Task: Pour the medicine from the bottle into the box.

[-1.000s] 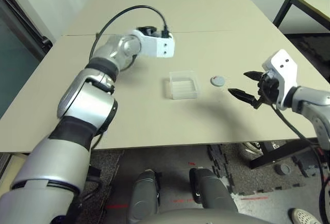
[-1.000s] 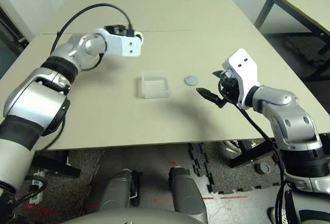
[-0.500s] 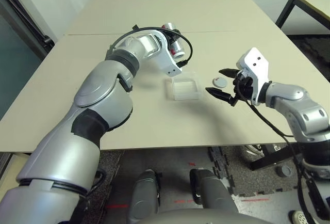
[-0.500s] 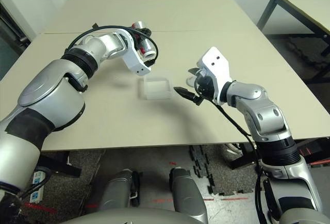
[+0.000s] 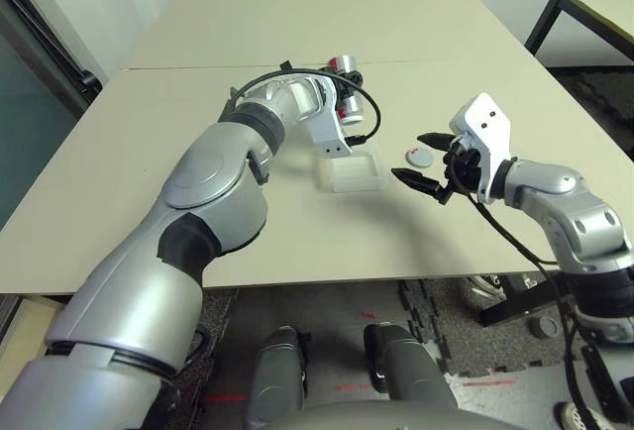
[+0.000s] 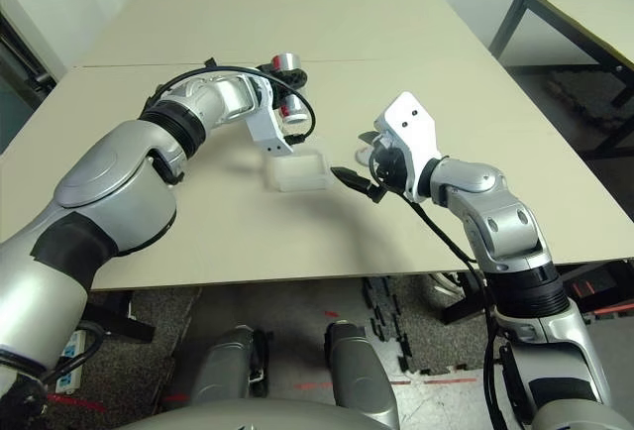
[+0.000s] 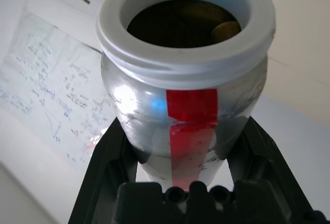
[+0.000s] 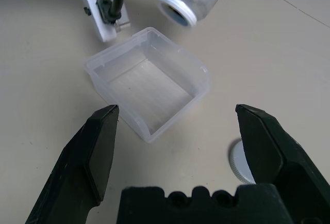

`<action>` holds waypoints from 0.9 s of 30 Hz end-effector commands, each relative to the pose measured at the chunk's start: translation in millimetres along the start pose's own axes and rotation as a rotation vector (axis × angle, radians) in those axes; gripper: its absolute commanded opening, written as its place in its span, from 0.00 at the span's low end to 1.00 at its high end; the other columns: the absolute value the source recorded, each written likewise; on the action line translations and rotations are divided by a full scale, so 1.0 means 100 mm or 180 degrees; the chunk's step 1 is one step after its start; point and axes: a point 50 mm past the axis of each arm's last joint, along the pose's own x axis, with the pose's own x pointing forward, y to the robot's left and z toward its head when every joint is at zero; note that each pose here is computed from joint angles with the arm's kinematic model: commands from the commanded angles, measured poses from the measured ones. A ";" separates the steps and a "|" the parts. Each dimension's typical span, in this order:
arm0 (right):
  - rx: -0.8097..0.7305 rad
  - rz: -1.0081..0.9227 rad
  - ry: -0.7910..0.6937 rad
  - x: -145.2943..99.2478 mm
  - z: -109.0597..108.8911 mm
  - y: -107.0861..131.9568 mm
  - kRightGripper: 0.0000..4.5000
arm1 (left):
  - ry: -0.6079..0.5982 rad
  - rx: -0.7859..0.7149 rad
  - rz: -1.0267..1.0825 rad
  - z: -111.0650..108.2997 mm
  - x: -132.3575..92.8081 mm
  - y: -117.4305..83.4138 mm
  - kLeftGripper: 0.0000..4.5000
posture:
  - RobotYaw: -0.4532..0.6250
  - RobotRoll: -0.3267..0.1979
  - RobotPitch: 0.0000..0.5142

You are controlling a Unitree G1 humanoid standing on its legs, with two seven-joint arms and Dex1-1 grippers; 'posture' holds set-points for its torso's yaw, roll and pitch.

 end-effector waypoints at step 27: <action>0.0284 -0.0101 0.0276 -0.28 -0.30 -0.24 1.00 | 0.1078 -0.8857 0.1333 -0.05 -0.38 -1.14 0.57 | 0.35 0.62 0.15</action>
